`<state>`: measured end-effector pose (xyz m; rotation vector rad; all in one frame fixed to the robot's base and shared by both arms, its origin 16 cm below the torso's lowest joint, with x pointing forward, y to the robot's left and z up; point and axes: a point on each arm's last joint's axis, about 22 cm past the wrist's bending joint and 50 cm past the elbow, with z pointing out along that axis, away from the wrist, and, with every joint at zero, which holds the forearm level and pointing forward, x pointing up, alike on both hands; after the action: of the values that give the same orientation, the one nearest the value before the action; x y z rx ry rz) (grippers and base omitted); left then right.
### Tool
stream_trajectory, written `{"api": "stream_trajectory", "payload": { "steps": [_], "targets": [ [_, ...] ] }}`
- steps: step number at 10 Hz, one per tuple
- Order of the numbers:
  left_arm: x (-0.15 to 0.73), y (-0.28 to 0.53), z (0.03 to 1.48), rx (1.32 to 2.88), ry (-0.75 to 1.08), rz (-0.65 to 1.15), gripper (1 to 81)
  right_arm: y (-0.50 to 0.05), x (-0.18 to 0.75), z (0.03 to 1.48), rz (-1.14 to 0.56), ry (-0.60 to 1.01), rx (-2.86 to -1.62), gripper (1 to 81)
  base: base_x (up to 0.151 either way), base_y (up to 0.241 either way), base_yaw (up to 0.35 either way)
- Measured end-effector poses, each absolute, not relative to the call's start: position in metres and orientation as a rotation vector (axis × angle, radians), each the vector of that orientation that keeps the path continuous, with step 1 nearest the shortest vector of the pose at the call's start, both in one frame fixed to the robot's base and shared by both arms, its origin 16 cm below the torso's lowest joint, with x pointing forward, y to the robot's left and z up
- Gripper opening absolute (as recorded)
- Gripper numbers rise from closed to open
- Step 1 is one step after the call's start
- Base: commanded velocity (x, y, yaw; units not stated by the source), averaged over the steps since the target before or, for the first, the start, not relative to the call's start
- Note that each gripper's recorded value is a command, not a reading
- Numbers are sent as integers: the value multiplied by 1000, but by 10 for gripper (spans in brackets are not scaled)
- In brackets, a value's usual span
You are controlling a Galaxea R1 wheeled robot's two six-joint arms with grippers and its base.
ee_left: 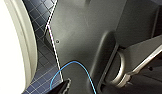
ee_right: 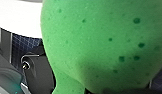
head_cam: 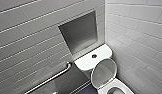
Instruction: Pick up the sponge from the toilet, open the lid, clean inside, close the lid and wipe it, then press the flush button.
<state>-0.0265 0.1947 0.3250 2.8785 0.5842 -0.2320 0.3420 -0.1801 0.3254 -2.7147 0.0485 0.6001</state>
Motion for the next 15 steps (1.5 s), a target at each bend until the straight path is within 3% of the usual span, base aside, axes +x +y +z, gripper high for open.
{"api": "stream_trajectory", "payload": {
  "steps": [7, 13, 15],
  "targets": [
    [-3, 221, 320, 2909, 570, -187, 811, -240, 250, 266, 641, -28, -2814, 10, 0, 0, 0],
    [2, 223, 319, 2908, 578, -179, 811, -267, 169, 251, 632, -200, -2746, 10, 0, 0, 0],
    [6, 226, 318, 2909, 583, -171, 811, -274, 124, 258, 661, -336, -2719, 10, 0, 0, 0]
  ]
}}
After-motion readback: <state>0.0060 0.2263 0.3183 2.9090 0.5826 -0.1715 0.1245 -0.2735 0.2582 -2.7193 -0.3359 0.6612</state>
